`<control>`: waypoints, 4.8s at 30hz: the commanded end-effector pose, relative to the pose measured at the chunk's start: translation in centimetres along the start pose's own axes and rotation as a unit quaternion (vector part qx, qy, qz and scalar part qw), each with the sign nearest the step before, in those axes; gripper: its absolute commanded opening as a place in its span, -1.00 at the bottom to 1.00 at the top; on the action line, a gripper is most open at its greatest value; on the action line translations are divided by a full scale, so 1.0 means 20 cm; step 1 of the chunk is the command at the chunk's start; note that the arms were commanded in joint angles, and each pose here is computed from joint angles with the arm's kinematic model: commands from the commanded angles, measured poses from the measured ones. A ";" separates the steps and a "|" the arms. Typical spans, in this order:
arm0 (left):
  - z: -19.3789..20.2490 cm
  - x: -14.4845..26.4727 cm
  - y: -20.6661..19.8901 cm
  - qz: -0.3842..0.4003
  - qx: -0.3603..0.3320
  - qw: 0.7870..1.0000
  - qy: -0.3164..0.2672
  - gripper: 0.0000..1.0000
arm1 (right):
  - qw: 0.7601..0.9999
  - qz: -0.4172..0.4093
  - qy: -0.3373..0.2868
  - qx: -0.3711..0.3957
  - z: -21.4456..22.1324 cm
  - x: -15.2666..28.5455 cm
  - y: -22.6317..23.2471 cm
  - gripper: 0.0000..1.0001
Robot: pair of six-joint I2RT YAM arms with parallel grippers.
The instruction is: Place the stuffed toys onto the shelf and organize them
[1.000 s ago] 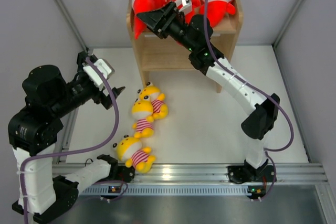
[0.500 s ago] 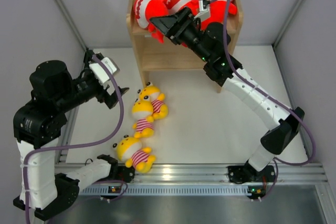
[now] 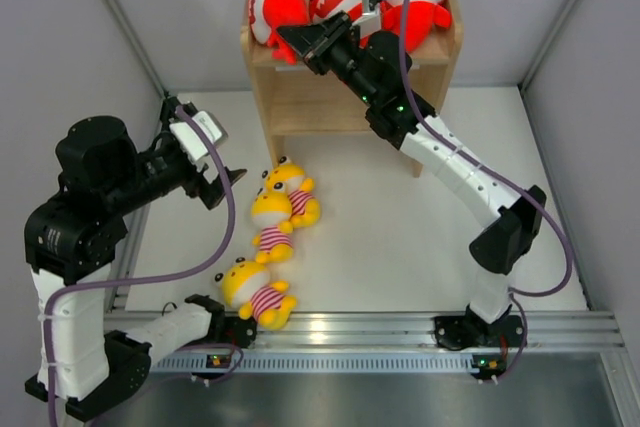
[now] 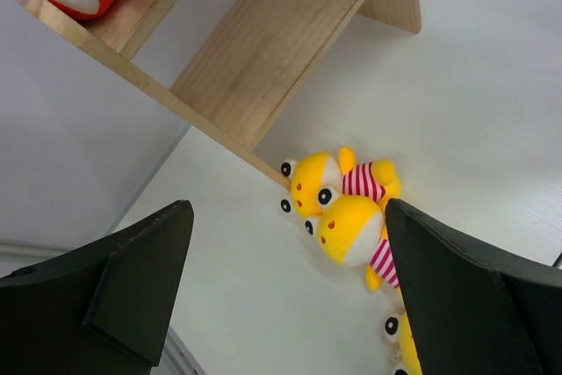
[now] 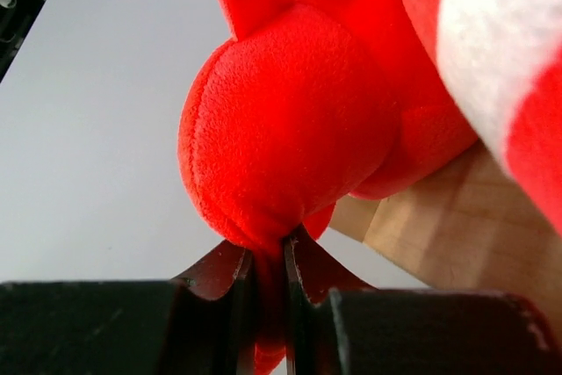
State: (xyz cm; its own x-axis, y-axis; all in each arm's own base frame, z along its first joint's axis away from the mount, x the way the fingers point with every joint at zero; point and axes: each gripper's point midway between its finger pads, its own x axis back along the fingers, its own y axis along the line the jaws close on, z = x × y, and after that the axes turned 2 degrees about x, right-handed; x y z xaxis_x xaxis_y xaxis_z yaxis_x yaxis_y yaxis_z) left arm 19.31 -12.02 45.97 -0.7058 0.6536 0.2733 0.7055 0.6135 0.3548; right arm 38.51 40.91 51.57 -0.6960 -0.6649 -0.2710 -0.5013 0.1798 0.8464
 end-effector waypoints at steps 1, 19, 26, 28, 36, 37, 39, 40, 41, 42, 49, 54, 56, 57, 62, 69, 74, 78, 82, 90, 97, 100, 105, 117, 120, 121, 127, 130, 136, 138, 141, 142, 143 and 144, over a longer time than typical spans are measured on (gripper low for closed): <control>-0.01 0.02 -0.01 -0.001 -0.005 1.000 -0.008 0.94 | 1.000 0.019 0.006 -0.021 0.04 -0.08 -0.06 -0.85; -0.02 -0.01 -0.01 0.009 -0.003 1.000 -0.009 0.93 | 0.995 0.050 -0.037 0.078 -0.05 0.15 0.05 0.69; -0.06 -0.38 0.25 -0.040 0.020 0.999 -0.008 0.92 | 0.996 0.045 -0.024 0.080 -0.03 0.17 0.07 0.82; -0.11 -0.44 0.34 -0.061 0.004 0.998 -0.016 0.95 | 0.995 0.044 -0.026 0.080 -0.05 0.17 0.07 0.82; -0.10 -0.75 0.41 -0.062 -0.035 0.997 0.000 0.97 | 0.996 0.037 -0.033 0.071 -0.08 0.18 0.09 0.82; -0.09 -0.76 0.41 -0.065 -0.032 0.997 -0.004 0.97 | 0.996 0.036 -0.035 0.070 -0.09 0.19 0.10 0.82; -0.15 -0.78 0.43 -0.075 -0.026 0.996 -0.035 0.92 | 0.996 0.037 -0.039 0.068 -0.10 0.20 0.10 0.81; -0.17 -0.79 0.42 -0.067 -0.024 0.996 -0.045 0.85 | 0.996 0.034 -0.042 0.067 -0.12 0.21 0.12 0.81; -0.18 -0.79 0.41 -0.065 -0.016 0.997 -0.049 0.73 | 0.996 0.036 -0.045 0.068 -0.12 0.21 0.11 0.80; -0.18 -0.80 0.41 -0.061 -0.011 0.997 -0.052 0.47 | 0.996 0.038 -0.047 0.068 -0.13 0.21 0.11 0.80; -0.12 -0.85 0.42 -0.073 0.006 0.997 -0.035 -0.48 | 0.996 0.029 -0.059 0.062 -0.16 0.29 0.14 0.81; -0.14 -0.82 0.50 -0.117 0.013 0.992 -0.041 -0.50 | 0.997 0.014 -0.057 0.058 -0.16 0.34 0.16 0.81; -0.16 -0.82 0.54 -0.134 0.010 0.990 -0.046 -0.60 | 0.997 0.003 -0.051 0.062 -0.15 0.35 0.19 0.81; -0.16 -0.81 0.56 -0.144 0.010 0.988 -0.046 -0.66 | 0.997 -0.001 -0.051 0.062 -0.16 0.35 0.21 0.81; -0.21 -0.80 0.60 -0.157 0.009 0.986 -0.056 -0.67 | 0.996 -0.012 -0.046 0.079 -0.17 0.38 0.26 0.79; -0.19 -0.84 0.63 -0.165 0.006 0.985 -0.050 -0.63 | 0.980 0.020 -0.028 0.197 -0.23 0.50 0.28 0.61; -0.17 -0.87 0.61 -0.155 0.008 0.987 -0.046 -0.63 | 0.949 0.091 -0.008 0.301 -0.28 0.65 0.17 0.43; -0.17 -0.87 0.58 -0.140 0.016 0.989 -0.052 -0.60 | 0.919 0.185 -0.025 0.348 -0.38 0.80 0.00 0.33; -0.18 -0.86 0.57 -0.137 0.018 0.989 -0.056 -0.58 | 0.888 0.257 -0.056 0.376 -0.47 0.89 -0.12 0.32; -0.18 -0.84 0.55 -0.135 0.020 0.989 -0.057 -0.57 | 0.883 0.268 -0.069 0.380 -0.48 0.77 -0.19 0.26; -0.17 -0.84 0.54 -0.128 0.021 0.990 -0.057 -0.55 | 0.893 0.262 -0.124 0.343 -0.52 0.70 -0.23 -0.17; -0.17 -0.85 0.54 -0.126 0.023 0.990 -0.059 -0.55 | 0.906 0.249 -0.121 0.321 -0.48 0.63 -0.24 -0.24; -0.17 -0.85 0.53 -0.123 0.027 0.990 -0.059 -0.55 | 0.917 0.242 -0.136 0.287 -0.46 0.56 -0.28 -0.49; -0.19 -0.86 0.55 -0.127 0.028 0.990 -0.061 -0.53 | 0.947 0.172 -0.220 0.161 -0.50 0.47 -0.17 -1.00; -0.18 -0.87 0.54 -0.125 0.030 0.990 -0.060 -0.49 | 0.948 0.177 -0.214 0.156 -0.49 0.40 -0.20 -1.00; -0.18 -0.88 0.55 -0.126 0.031 0.990 -0.061 -0.46 | 0.949 0.176 -0.208 0.157 -0.48 0.38 -0.19 -1.00; -0.17 -0.87 0.55 -0.131 0.028 0.989 -0.057 -0.25 | 0.948 0.193 -0.188 0.170 -0.44 0.34 -0.27 -0.92; -0.19 -0.83 0.54 -0.131 0.025 0.989 -0.063 -0.03 | 0.947 0.187 -0.191 0.176 -0.46 0.39 -0.24 -0.58; -0.22 -0.73 0.52 -0.126 0.002 0.989 -0.071 0.52 | 0.945 0.176 -0.167 0.218 -0.46 0.48 -0.16 0.23; -0.23 -0.68 0.49 -0.119 -0.003 0.990 -0.071 0.62 | 0.944 0.173 -0.161 0.231 -0.47 0.52 -0.13 0.38; -0.25 -0.61 0.42 -0.093 -0.009 0.993 -0.073 0.76 | 0.938 0.173 -0.141 0.264 -0.45 0.57 -0.10 0.57; -0.25 -0.59 0.40 -0.087 -0.008 0.994 -0.073 0.80 | 0.934 0.177 -0.126 0.284 -0.43 0.58 -0.11 0.64; -0.27 -0.54 0.37 -0.080 -0.011 0.993 -0.080 0.81 | 0.933 0.169 -0.119 0.296 -0.43 0.60 -0.08 0.66; -0.26 -0.51 0.35 -0.074 -0.010 0.994 -0.078 0.81 | 0.933 0.157 -0.099 0.310 -0.40 0.61 -0.07 0.67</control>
State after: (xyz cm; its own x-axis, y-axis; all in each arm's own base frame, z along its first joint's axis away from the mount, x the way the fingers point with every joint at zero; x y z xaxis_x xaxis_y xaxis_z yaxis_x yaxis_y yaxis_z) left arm 34.70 -17.23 48.40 -0.8163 0.5668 0.1118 0.5617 0.7333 0.3831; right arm 37.21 27.31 49.20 -0.9437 -0.2925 -0.1544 -0.3254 0.7371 0.5923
